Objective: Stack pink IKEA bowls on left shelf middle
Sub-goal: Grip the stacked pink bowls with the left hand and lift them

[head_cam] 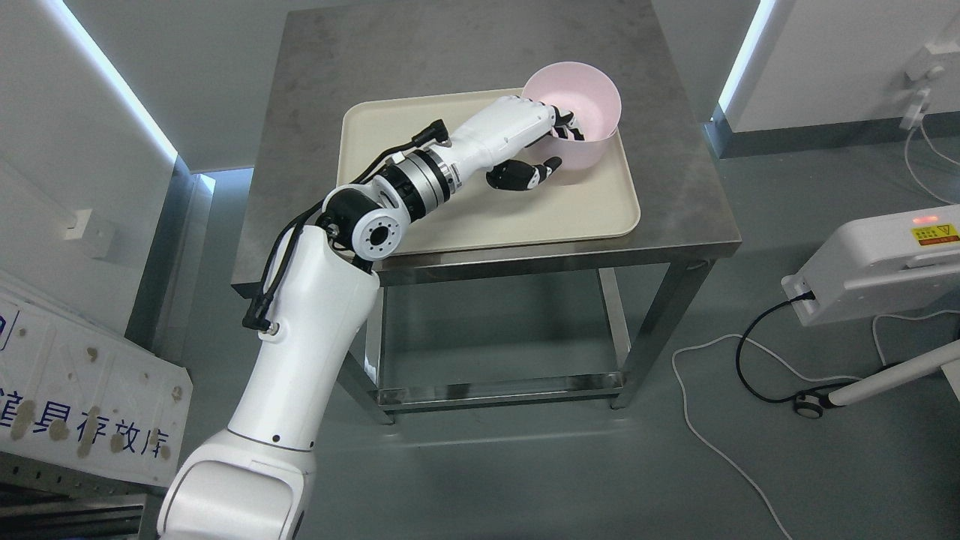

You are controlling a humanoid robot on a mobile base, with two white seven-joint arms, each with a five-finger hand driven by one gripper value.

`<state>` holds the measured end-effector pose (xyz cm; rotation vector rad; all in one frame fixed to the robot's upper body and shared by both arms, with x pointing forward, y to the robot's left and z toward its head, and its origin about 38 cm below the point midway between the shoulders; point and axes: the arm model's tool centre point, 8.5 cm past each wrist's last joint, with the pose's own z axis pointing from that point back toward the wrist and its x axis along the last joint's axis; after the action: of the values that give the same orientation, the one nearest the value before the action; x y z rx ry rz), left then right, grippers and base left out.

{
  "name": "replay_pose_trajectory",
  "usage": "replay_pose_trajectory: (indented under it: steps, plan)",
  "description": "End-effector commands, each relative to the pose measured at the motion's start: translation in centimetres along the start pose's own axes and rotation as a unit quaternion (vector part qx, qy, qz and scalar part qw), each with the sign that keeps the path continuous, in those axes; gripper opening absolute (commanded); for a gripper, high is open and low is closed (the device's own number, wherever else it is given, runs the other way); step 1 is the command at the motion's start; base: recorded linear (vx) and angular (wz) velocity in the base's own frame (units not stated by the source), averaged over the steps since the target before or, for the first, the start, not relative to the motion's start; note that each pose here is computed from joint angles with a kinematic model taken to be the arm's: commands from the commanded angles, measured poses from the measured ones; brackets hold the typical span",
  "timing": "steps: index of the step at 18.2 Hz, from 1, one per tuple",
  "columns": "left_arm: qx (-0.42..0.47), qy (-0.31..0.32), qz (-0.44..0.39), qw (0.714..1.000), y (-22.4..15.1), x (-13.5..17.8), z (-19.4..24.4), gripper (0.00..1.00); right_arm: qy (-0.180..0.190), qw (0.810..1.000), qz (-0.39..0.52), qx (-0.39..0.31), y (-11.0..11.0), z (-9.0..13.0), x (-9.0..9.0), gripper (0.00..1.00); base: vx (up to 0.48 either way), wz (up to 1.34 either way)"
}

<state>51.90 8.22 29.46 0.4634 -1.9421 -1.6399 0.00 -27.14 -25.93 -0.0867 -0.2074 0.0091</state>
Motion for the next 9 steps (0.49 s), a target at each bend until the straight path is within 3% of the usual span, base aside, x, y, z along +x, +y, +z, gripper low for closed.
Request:
replay_pose_trajectory:
  steps: [1,5,9]
  plan:
    - [0.138,-0.009,0.009,0.990,8.2,-2.3,6.6,0.01,-0.009,1.000,-0.001,-0.009,-1.1,-0.1,0.6,1.00,0.004,-0.05]
    - [0.190,-0.080,-0.006,0.978,8.9,-0.6,10.2,0.01,-0.009,1.000,-0.001,-0.009,-1.1,-0.1,0.6,1.00,-0.014,-0.02]
    - [0.228,-0.108,-0.027,0.967,9.0,0.2,14.5,0.02,-0.009,1.000,-0.001,-0.009,-1.1,-0.1,0.6,1.00,-0.060,0.06]
